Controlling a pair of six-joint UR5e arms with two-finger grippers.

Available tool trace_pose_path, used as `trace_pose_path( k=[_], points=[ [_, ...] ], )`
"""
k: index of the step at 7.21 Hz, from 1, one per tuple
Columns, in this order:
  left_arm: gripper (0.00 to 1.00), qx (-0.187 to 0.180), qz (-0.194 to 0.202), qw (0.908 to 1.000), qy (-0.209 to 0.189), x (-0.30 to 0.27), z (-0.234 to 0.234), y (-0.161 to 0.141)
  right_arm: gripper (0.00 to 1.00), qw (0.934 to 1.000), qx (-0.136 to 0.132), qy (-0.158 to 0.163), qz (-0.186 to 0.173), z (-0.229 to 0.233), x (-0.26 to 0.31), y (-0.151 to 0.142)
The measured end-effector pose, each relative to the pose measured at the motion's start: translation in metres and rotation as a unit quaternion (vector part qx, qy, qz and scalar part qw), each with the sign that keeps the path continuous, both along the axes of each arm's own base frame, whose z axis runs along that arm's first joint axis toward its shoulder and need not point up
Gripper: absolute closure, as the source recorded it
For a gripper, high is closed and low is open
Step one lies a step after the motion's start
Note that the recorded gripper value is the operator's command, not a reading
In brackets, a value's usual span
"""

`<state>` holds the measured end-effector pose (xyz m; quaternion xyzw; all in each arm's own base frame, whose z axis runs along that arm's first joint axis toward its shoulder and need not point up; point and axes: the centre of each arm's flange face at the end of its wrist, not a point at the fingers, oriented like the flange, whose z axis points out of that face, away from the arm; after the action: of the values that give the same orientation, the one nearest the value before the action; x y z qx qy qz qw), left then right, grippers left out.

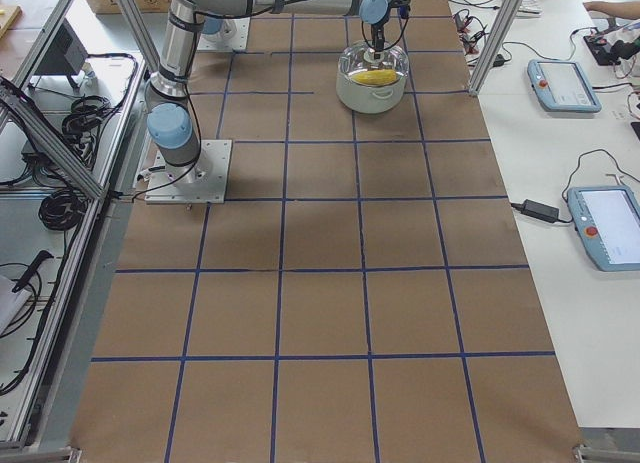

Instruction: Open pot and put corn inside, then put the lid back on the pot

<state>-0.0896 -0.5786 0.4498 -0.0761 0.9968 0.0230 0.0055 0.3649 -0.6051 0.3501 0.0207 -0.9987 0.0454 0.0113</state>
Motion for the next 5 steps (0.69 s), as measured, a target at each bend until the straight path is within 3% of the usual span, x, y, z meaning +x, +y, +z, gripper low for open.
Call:
trace_pose_path(
  k=[3,4,5],
  points=[
    [0.00,0.002,0.001,1.0000,0.002,-0.0008,-0.0031,-0.0013,0.80,1.0000,0.003,0.001,-0.005,-0.0005,0.0005,0.0010],
    [0.00,0.003,0.001,1.0000,0.001,-0.0006,-0.0037,-0.0012,0.56,1.0000,0.004,0.001,-0.005,-0.0004,0.0005,0.0010],
    [0.00,0.005,0.001,1.0000,0.000,-0.0004,-0.0056,-0.0011,0.26,1.0000,0.004,0.001,-0.005,-0.0005,0.0005,0.0010]
  ],
)
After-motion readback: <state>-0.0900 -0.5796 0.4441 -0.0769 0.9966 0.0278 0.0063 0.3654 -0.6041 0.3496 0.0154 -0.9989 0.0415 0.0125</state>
